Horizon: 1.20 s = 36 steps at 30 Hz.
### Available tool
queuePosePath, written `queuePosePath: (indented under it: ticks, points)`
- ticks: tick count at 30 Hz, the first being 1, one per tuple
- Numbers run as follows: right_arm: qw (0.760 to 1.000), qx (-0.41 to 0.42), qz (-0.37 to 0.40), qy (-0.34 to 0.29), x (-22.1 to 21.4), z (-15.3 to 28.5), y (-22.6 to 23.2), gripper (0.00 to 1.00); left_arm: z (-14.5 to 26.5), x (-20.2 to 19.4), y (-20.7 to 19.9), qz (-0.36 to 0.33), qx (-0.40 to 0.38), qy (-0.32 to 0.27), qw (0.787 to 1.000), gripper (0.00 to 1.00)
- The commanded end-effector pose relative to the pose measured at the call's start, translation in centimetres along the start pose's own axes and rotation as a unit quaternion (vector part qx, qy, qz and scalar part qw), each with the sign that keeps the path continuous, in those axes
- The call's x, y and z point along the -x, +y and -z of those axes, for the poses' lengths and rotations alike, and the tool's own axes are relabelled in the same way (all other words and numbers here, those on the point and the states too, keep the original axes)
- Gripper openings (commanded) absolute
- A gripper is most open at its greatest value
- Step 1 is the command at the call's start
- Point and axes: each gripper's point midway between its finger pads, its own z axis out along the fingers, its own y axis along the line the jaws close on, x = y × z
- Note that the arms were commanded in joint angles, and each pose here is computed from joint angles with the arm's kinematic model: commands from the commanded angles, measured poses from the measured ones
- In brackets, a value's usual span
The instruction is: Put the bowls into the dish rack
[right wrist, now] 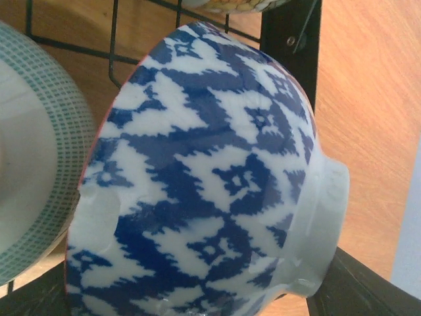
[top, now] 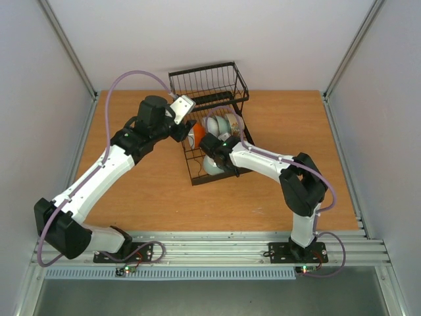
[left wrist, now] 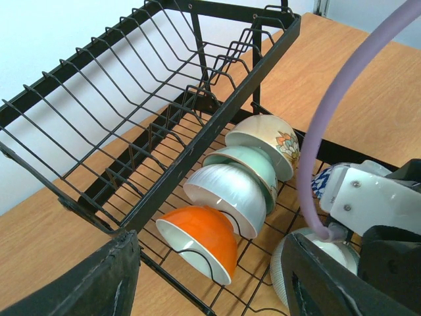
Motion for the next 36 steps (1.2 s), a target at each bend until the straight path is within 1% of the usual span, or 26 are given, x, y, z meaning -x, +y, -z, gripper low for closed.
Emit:
queuePosePath:
  ticks: [1,3,5,8,10,13,15,18,19,20,22,24,31,36]
  points:
    - [0.999,-0.031,0.007,0.005,0.7,-0.6,-0.7,0.01,0.2,0.8,0.4,-0.002,0.005,-0.010,1.000,0.60]
    - [0.999,-0.034,0.017,0.017,0.4,-1.2,-0.3,0.02,0.2,0.7,0.3,-0.001,0.005,-0.009,1.000,0.60]
    - [0.999,-0.039,0.023,0.025,0.2,-1.6,-0.1,0.04,0.1,0.6,0.3,-0.001,0.003,-0.008,1.000,0.60]
    - [0.998,-0.047,0.030,0.038,0.0,-2.3,0.1,0.13,0.0,0.6,0.2,-0.001,0.002,-0.007,1.000,0.60]
    - [0.997,-0.052,0.033,0.044,-0.2,-2.6,0.2,0.16,0.0,0.6,0.2,-0.001,0.001,-0.007,1.000,0.60]
    - [0.996,-0.058,0.032,0.052,-0.4,-3.0,0.2,0.24,0.1,0.6,0.2,-0.001,0.000,-0.006,1.000,0.60]
    - [0.996,-0.061,0.033,0.055,-0.4,-3.2,0.2,0.33,0.1,0.5,0.2,-0.001,0.000,-0.006,1.000,0.60]
    - [0.995,-0.068,0.031,0.059,-0.6,-3.3,0.1,0.51,0.1,0.6,0.2,-0.001,0.000,-0.006,1.000,0.61]
    - [0.995,-0.068,0.030,0.060,-0.6,-3.4,0.1,0.57,0.1,0.6,0.2,-0.002,0.000,-0.005,1.000,0.61]
    - [0.996,-0.068,0.029,0.059,-0.6,-3.4,0.2,0.68,0.0,0.5,0.2,-0.002,0.000,-0.005,1.000,0.61]
    - [0.996,-0.064,0.028,0.058,-0.7,-3.4,0.3,0.85,-0.1,0.5,0.2,-0.002,-0.001,-0.004,1.000,0.61]
    - [0.997,-0.057,0.025,0.054,-0.6,-3.3,0.4,0.98,-0.1,0.4,0.1,-0.002,-0.002,-0.003,1.000,0.61]
    - [0.998,-0.034,0.016,0.046,-0.4,-3.1,1.0,0.99,-0.2,0.3,0.1,-0.003,-0.002,-0.002,1.000,0.61]
    - [0.999,0.014,0.000,0.029,0.0,-1.8,1.7,0.99,-0.2,0.3,0.2,-0.005,0.002,-0.001,1.000,0.61]
